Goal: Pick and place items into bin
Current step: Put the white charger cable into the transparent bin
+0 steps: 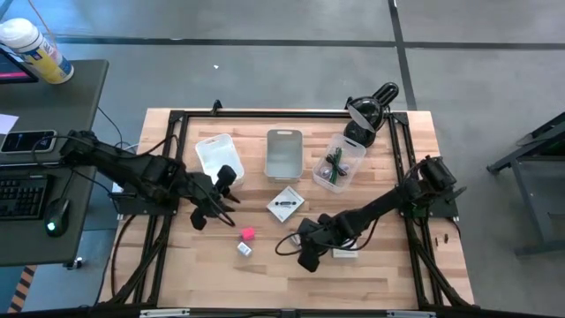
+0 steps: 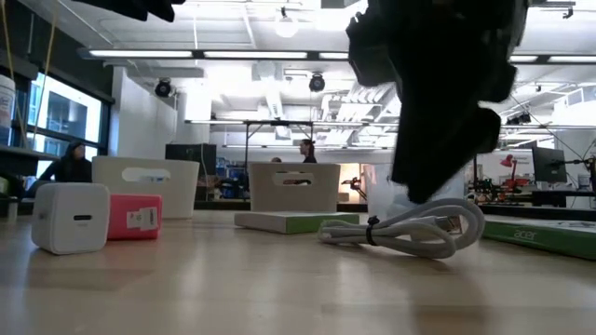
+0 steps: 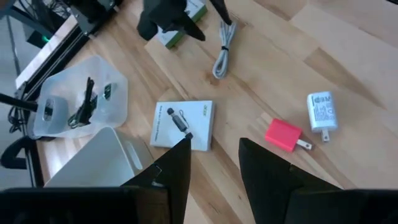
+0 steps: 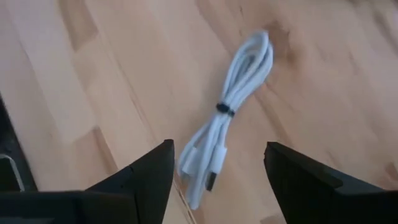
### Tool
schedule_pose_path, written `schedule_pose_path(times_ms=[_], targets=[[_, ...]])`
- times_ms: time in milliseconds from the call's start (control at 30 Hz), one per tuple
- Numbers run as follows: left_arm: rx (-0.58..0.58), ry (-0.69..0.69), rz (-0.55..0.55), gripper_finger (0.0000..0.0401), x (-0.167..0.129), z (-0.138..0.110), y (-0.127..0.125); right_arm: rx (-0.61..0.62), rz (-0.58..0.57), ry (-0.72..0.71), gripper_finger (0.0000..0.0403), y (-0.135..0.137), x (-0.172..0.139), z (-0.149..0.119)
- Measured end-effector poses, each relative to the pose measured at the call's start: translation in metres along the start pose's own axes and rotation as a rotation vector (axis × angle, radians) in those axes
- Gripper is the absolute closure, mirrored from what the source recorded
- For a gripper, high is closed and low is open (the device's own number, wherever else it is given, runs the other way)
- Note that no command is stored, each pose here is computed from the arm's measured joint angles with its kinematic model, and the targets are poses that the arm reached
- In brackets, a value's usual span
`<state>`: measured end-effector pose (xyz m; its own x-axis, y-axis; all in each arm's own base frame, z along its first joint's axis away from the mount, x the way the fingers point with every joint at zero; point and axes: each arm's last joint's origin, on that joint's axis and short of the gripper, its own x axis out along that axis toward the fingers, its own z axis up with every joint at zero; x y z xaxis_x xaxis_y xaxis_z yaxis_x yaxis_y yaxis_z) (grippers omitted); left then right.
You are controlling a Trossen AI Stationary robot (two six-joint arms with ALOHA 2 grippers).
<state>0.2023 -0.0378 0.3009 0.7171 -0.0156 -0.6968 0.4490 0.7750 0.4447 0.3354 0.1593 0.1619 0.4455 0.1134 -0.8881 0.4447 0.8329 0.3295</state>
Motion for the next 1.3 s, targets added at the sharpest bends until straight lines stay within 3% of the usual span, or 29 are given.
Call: schedule_pose_path(times_ms=[867,1133,1300], targets=[[-0.009,-0.038,0.049,0.0279,0.0,0.004,0.003,0.027,-0.029,0.079,0.0276,-0.01,0.028,0.0],[-0.009,-0.037,0.048,0.0279,0.0,0.004,0.003,0.027,-0.056,0.015,0.0374,-0.01,0.028,0.002],[-0.008,-0.036,0.047,0.0279,0.0,0.004,0.003,0.019,-0.061,0.004,0.0373,-0.006,0.024,0.003]])
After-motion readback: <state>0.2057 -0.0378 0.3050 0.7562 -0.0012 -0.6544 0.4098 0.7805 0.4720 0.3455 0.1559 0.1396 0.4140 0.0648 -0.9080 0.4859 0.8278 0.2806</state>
